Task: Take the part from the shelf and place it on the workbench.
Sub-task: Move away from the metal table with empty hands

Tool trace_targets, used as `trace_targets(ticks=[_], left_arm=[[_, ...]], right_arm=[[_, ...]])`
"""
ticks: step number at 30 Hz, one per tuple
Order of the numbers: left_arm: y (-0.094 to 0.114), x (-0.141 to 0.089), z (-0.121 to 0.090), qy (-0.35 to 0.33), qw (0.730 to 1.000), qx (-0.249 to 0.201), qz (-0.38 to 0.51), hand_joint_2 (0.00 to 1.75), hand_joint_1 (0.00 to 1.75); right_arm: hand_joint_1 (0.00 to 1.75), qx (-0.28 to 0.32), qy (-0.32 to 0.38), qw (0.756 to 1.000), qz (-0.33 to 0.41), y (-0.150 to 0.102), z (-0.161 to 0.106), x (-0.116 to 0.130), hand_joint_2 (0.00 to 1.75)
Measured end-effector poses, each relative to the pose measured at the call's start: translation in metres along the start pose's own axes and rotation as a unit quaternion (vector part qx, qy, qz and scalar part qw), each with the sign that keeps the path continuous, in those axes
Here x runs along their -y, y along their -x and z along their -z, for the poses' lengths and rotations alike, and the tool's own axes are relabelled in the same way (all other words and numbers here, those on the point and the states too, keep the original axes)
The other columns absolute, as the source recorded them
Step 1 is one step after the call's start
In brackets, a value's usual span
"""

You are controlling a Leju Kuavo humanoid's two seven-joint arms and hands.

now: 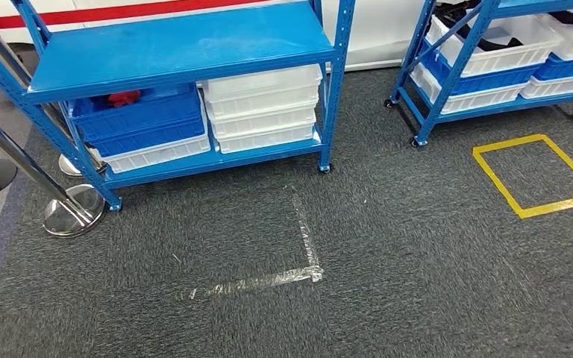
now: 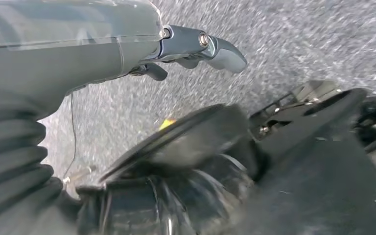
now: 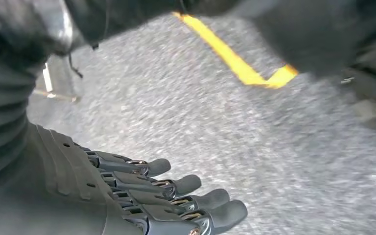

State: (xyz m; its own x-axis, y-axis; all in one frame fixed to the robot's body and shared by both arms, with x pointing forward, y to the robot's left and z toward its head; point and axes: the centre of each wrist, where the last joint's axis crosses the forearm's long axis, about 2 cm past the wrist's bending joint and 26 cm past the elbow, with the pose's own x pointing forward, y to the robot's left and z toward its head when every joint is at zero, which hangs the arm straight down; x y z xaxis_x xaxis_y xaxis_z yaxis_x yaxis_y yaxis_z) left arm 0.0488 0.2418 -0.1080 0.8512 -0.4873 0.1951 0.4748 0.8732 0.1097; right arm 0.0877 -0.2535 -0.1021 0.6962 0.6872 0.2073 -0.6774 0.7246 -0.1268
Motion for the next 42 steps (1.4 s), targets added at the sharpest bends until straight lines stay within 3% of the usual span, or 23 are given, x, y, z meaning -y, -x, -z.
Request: trace_targets(ticks=[1, 2, 5, 6, 16, 20, 21, 25, 28, 31, 42], left_arm=[[0.003, 0.001, 0.0, 0.003, 1.0, -0.002, -0.003, 1.75, 0.0], [0.006, 0.002, -0.001, 0.006, 1.0, -0.004, -0.007, 1.31, 0.0], [0.009, 0.002, -0.001, 0.013, 1.0, -0.002, -0.02, 0.0, 0.0], [0.008, 0.002, -0.001, 0.015, 1.0, 0.001, -0.024, 0.0, 0.0], [-0.014, -0.01, 0.0, 0.022, 0.995, 0.055, -0.074, 0.0, 0.0], [0.008, -0.008, -0.001, 0.027, 0.993, 0.04, -0.103, 0.0, 0.0], [0.016, -0.006, -0.002, 0.029, 0.993, 0.032, -0.11, 0.0, 0.0], [0.06, 0.007, -0.008, 0.036, 0.99, -0.014, -0.136, 0.0, 0.0], [0.092, 0.016, -0.016, 0.042, 0.986, -0.05, -0.151, 0.0, 0.0], [0.106, 0.019, -0.019, 0.043, 0.984, -0.062, -0.163, 0.0, 0.0], [0.075, -0.009, -0.009, 0.016, 0.978, -0.012, -0.207, 0.0, 0.0]], right_arm=[[0.0, 0.003, 0.001, 1.0, 0.01, 0.0, 0.0, 0.0, 1.75], [0.0, 0.004, 0.001, 1.0, 0.02, 0.002, 0.0, 0.0, 1.75], [0.0, 0.003, -0.003, 0.998, 0.055, 0.011, -0.001, -0.006, 0.44], [0.0, 0.0, -0.006, 0.998, 0.068, 0.016, -0.001, -0.01, 0.0], [0.0, -0.047, -0.037, 0.983, 0.174, 0.073, -0.011, -0.051, 0.0], [0.0, -0.042, -0.026, 0.973, 0.224, 0.077, -0.012, -0.049, 1.75], [0.0, -0.035, -0.02, 0.971, 0.234, 0.075, -0.011, -0.045, 1.75], [0.0, 0.01, 0.004, 0.964, 0.264, 0.051, -0.007, -0.022, 0.0], [0.0, 0.046, 0.025, 0.958, 0.283, 0.034, -0.005, -0.001, 0.0], [0.0, 0.058, 0.034, 0.949, 0.308, 0.032, -0.005, 0.006, 0.0], [0.0, 0.013, 0.021, 0.936, 0.351, 0.072, -0.012, -0.027, 0.0]])
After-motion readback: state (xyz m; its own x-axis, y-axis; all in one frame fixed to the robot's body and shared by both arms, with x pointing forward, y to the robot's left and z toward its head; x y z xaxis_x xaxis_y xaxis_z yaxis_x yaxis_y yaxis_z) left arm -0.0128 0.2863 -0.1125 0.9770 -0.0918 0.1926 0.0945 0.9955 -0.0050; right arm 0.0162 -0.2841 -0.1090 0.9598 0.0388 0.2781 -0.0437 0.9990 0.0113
